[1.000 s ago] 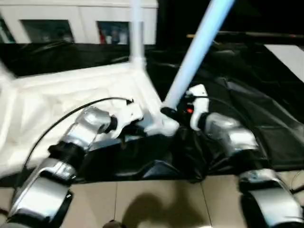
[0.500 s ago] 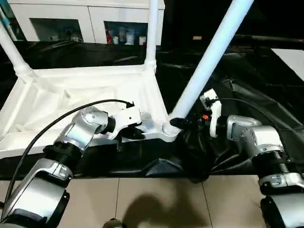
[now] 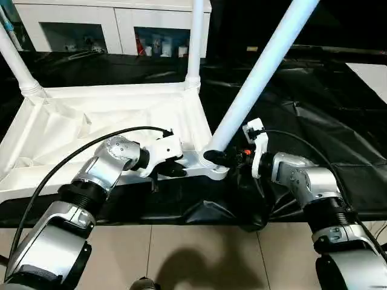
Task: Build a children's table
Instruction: Rotate leg to tighten
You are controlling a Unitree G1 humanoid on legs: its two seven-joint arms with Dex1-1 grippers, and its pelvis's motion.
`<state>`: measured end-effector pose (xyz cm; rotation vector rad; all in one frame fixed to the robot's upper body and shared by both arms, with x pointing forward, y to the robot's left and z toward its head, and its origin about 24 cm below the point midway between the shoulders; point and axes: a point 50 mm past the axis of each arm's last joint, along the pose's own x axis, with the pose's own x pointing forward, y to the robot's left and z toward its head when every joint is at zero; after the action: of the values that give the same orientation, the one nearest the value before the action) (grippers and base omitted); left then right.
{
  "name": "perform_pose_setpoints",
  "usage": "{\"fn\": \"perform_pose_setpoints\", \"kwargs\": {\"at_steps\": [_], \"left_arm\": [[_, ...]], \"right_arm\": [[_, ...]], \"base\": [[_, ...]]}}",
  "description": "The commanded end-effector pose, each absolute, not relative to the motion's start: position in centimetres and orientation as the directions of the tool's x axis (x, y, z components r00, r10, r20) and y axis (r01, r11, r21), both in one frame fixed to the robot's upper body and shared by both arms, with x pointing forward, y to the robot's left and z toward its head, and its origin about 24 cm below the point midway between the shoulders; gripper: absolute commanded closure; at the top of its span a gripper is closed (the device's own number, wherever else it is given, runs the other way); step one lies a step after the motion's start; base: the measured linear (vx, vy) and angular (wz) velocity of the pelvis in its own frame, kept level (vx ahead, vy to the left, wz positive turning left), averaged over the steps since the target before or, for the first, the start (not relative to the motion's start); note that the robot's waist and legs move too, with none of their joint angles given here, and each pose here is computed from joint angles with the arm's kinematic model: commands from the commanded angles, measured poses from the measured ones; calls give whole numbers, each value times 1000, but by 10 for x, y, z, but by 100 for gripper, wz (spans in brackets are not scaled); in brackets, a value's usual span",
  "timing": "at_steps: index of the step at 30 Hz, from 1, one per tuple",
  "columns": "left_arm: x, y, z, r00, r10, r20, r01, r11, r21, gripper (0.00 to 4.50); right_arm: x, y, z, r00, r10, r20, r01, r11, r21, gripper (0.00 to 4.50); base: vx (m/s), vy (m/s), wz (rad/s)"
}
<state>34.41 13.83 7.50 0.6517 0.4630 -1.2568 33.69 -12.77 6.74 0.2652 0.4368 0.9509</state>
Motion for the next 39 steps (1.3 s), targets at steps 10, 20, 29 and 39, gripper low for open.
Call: {"fn": "perform_pose_setpoints", "kwargs": {"at_steps": [10,20,29,39], "left_arm": [[348,137,83,268,-722,-638,961,154,230,450],[355,136,84,366,-685,-630,928,222,299,450],[354,129,93,377,-749,-545,917,218,335,450],[355,130,94,377,-752,-541,917,221,332,450]], "right_arm": [[331,-147,52,562,771,-298,-679,636,366,194],[330,-139,49,589,762,-268,-665,646,374,194],[340,-144,74,700,687,-196,-613,719,328,194],[336,-141,85,769,625,-137,-564,763,316,194]], "base": [[0,0,0],[0,0,0],[0,0,0],[13,3,0]]}}
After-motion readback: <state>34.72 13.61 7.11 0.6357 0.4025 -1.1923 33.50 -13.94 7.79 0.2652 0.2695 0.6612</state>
